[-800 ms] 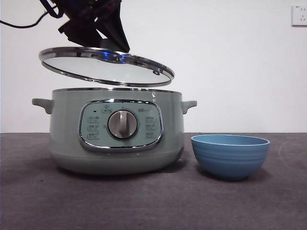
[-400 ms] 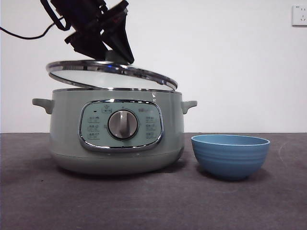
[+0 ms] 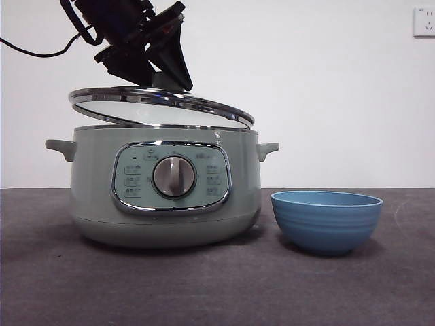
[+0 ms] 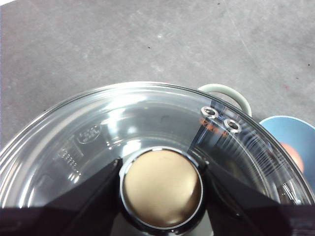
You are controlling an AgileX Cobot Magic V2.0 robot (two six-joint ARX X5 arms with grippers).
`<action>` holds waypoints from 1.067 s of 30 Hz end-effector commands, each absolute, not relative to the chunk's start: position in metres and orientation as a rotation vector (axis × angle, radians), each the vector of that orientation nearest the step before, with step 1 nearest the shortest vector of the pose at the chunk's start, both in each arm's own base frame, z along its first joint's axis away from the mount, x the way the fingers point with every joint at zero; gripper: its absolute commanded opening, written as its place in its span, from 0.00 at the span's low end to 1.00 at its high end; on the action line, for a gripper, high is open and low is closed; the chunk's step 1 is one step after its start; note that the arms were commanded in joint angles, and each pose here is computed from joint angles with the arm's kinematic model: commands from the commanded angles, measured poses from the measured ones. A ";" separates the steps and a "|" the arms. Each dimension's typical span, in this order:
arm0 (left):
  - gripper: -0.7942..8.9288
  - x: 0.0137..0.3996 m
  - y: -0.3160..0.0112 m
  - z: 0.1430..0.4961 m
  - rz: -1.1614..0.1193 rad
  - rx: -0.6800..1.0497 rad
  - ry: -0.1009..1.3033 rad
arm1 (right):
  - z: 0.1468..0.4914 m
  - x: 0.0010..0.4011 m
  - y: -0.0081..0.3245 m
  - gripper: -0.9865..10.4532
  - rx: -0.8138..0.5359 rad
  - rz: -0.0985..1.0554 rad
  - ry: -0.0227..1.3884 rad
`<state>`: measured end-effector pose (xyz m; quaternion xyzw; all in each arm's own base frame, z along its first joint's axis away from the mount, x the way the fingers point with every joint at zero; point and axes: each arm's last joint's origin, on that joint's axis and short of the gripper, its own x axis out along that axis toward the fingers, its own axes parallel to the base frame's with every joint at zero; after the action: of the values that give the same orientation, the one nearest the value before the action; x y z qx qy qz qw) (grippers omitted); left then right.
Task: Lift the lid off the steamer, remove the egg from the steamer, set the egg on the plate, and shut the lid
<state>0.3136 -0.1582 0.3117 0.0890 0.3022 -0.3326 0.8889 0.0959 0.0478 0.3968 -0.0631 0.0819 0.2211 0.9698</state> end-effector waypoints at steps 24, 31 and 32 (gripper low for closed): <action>0.07 0.321 -0.165 0.303 -0.671 0.188 0.650 | 0.394 0.095 0.047 0.53 -0.104 0.449 0.210; 0.09 0.321 -0.165 0.297 -0.654 0.198 0.693 | 0.393 0.094 0.047 0.53 -0.099 0.450 0.217; 0.09 0.321 -0.165 0.297 -0.655 0.198 0.698 | 0.393 0.094 0.047 0.53 -0.099 0.450 0.219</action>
<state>0.3194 -0.1629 0.2975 0.0898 0.3351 -0.3135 0.8840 0.0949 0.0475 0.3923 -0.0556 0.1080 0.2221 0.9674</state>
